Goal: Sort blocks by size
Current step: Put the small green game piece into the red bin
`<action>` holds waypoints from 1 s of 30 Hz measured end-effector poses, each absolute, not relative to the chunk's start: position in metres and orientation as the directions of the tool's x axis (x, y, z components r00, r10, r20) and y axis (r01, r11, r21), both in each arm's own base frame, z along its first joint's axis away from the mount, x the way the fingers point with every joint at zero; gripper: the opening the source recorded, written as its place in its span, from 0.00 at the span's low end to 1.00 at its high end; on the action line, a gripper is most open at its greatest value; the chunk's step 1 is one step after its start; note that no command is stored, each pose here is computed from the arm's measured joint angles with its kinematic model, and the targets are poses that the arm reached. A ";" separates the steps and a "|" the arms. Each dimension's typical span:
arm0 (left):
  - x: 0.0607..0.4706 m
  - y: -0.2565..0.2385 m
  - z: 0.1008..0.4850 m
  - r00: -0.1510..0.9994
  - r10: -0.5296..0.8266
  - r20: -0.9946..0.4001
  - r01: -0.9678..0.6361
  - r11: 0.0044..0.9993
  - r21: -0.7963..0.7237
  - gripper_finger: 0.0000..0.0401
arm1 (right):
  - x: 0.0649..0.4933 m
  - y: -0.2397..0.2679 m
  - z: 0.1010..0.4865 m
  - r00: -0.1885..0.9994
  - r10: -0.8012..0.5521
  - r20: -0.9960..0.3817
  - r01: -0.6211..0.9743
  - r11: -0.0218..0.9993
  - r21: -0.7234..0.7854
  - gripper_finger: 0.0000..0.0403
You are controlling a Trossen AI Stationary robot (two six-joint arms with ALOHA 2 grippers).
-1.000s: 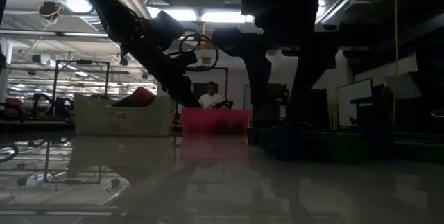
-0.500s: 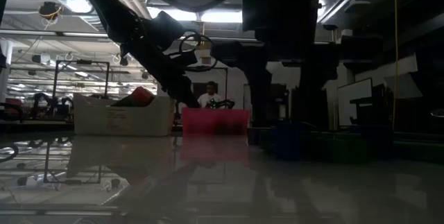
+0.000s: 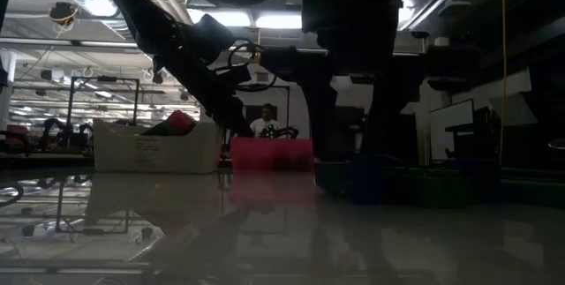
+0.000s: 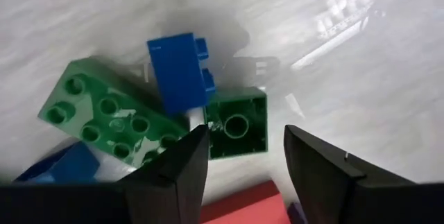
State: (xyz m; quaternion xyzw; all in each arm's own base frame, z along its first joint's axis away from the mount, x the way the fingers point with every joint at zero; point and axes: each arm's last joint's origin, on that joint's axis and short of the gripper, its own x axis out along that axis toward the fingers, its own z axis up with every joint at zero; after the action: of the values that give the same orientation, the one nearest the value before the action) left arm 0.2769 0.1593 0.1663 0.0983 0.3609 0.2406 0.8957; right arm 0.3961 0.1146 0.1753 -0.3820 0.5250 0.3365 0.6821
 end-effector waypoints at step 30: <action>0.276 0.159 0.166 0.619 0.500 -0.605 -0.359 0.866 0.348 0.51 | 0.412 0.122 0.163 0.291 0.183 -0.939 -0.843 0.513 -0.161 0.21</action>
State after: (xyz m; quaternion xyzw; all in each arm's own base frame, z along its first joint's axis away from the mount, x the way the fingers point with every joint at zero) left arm 0.2762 0.1590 0.1661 0.0966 0.3643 0.2401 0.8946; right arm 0.4115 0.1216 0.1626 -0.3442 0.4790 0.3534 0.7261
